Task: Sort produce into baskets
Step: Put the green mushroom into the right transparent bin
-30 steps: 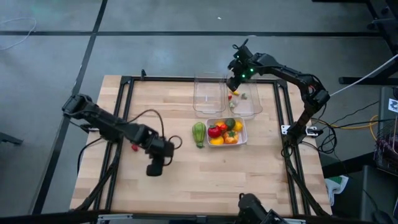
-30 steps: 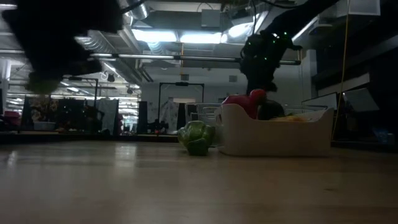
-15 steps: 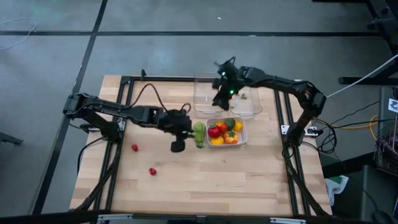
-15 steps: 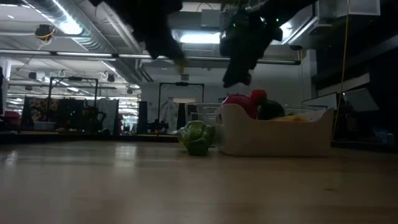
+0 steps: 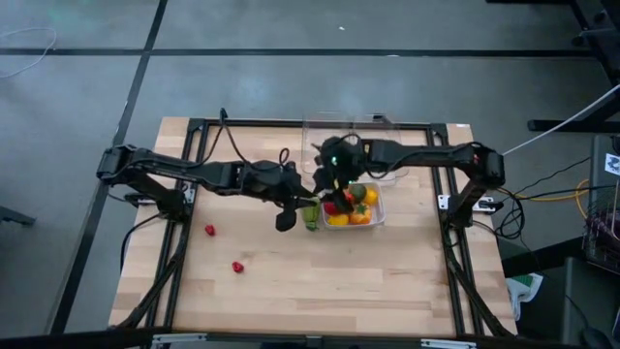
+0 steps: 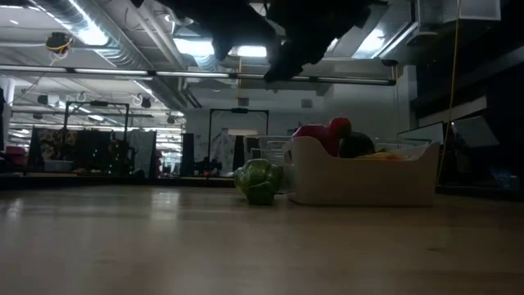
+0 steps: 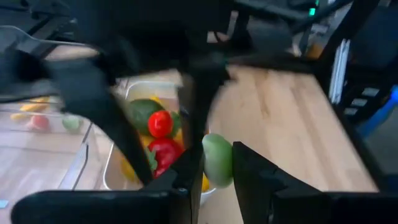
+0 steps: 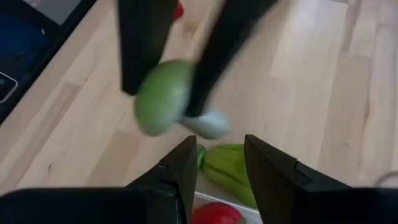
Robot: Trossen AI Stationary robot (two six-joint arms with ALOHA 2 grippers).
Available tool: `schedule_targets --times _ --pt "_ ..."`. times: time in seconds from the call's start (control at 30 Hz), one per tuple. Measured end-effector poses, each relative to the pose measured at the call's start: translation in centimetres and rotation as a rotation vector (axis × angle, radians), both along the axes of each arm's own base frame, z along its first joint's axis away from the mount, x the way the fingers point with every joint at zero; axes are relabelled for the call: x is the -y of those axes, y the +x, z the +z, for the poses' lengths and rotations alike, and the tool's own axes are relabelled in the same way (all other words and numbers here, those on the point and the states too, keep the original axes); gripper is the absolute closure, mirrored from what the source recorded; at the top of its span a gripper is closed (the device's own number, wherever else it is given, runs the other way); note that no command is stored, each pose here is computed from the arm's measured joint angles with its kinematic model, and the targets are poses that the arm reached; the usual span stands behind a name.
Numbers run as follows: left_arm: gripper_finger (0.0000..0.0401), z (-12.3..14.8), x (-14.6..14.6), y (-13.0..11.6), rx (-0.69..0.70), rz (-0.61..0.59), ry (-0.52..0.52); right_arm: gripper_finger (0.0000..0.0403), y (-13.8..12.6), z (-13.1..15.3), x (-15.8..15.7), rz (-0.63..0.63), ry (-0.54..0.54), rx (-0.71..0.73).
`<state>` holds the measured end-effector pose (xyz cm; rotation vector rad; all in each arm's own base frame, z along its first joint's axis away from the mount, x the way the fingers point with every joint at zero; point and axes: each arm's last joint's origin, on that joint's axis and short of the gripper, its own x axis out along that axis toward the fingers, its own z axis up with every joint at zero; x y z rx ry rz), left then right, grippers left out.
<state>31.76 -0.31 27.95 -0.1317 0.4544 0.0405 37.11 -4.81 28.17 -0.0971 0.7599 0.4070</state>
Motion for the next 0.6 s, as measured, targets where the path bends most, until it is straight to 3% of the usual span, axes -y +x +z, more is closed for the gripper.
schedule_targets --times 0.23,0.6 --pt "0.0329 2.8 0.0 -1.9 0.096 0.058 -0.137 0.0269 0.7 0.2 -3.0 0.006 -0.097 0.035" --pt "0.0329 6.6 0.0 -5.8 0.201 0.129 -0.359 0.0269 2.5 2.2 -5.2 -0.124 -0.254 0.299"
